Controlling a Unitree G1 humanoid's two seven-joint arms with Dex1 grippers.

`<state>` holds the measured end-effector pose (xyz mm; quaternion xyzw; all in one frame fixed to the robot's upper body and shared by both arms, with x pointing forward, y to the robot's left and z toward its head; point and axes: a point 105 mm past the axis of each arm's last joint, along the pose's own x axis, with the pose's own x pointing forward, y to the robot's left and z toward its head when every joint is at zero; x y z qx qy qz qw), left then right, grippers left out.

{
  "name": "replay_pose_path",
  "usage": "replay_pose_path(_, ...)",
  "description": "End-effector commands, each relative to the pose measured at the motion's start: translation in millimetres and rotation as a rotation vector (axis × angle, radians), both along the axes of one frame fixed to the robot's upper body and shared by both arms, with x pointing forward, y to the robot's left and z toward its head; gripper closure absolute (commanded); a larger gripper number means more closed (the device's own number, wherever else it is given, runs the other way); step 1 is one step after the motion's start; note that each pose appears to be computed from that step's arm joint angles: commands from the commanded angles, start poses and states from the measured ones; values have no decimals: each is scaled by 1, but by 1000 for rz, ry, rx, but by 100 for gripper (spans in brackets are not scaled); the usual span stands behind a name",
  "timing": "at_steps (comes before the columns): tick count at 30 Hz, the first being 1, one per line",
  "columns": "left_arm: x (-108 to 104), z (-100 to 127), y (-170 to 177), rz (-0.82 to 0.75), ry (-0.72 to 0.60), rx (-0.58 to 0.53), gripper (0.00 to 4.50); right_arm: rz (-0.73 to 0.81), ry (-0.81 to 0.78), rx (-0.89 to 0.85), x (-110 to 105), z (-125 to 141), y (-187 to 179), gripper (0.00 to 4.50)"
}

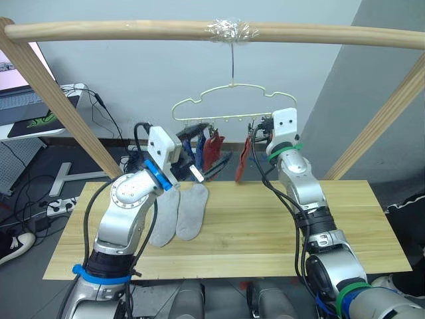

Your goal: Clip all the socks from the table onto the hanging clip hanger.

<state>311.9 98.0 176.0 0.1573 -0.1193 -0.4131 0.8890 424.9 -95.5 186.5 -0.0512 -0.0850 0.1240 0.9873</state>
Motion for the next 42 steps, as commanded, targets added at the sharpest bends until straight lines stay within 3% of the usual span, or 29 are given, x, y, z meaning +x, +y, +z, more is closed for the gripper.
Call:
replay_pose_path(1,10,-43,26,161,182,58,0,124,44,24,-11,11,3,449)
replay_pose_path(5,22,-80,65,366,322,62,0,186,95,12,-21,15,3,449)
replay_pose_path(9,27,-114,85,462,446,92,0,191,128,5,-24,19,-4,449)
replay_pose_path(19,47,-160,57,420,550,110,0,165,155,-8,-23,22,-11,449)
replay_pose_path(25,50,-193,56,448,631,199,0,161,160,-12,-25,23,-12,449)
replay_pose_path(29,41,-209,56,429,707,209,87,158,163,-14,-26,23,-13,450)
replay_pose_path(33,35,-210,53,397,717,189,212,151,165,-10,-26,25,-17,450)
replay_pose_path(42,17,-175,15,206,617,77,448,156,201,83,-20,39,-24,450)
